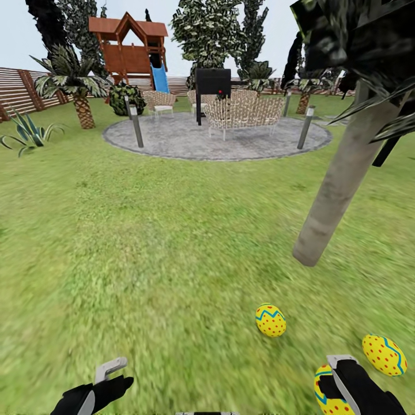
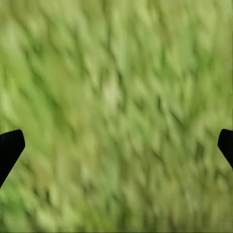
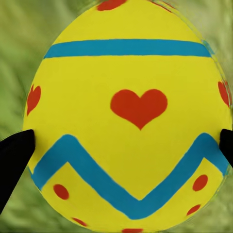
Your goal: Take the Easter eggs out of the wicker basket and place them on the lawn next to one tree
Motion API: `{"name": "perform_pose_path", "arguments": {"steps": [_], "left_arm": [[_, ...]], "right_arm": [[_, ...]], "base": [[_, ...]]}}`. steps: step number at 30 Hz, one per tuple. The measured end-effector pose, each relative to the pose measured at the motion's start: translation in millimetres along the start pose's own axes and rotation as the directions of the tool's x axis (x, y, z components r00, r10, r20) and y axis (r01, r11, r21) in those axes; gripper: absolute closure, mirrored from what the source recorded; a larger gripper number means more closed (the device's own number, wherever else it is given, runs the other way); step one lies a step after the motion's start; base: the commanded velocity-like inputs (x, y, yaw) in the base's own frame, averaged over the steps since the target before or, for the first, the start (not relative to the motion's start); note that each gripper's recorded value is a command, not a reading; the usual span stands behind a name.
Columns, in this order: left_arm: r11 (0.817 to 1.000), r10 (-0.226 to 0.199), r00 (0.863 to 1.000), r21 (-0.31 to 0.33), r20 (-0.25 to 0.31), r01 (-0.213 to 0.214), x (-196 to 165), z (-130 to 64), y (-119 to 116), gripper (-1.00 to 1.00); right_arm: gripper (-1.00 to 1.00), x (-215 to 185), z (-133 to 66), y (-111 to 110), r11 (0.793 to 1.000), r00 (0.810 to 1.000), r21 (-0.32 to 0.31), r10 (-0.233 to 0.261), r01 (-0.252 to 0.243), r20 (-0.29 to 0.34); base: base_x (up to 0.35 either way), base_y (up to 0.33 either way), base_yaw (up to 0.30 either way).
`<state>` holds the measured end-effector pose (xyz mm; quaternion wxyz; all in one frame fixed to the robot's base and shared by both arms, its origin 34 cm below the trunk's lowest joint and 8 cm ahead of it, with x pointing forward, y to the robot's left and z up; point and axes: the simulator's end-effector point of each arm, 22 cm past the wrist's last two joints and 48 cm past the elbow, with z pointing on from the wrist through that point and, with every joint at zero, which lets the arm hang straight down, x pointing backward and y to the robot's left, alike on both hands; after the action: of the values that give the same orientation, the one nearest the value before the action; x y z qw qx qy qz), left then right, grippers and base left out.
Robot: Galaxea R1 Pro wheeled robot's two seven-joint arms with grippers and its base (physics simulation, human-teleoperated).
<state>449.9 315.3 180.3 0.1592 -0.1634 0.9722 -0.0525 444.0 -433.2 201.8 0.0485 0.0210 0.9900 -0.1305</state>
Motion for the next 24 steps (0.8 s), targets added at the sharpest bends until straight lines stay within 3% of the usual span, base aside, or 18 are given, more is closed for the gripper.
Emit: {"name": "perform_pose_path", "arguments": {"steps": [24], "left_arm": [[0.999,-0.006,0.996,-0.032,-0.088,0.003,38,23.2,15,-1.00]], "right_arm": [[1.00,32,30.9,8,1.000,0.996,0.000,-0.025,0.025,-0.089]], "base": [[0.000,0.000,0.000]]}}
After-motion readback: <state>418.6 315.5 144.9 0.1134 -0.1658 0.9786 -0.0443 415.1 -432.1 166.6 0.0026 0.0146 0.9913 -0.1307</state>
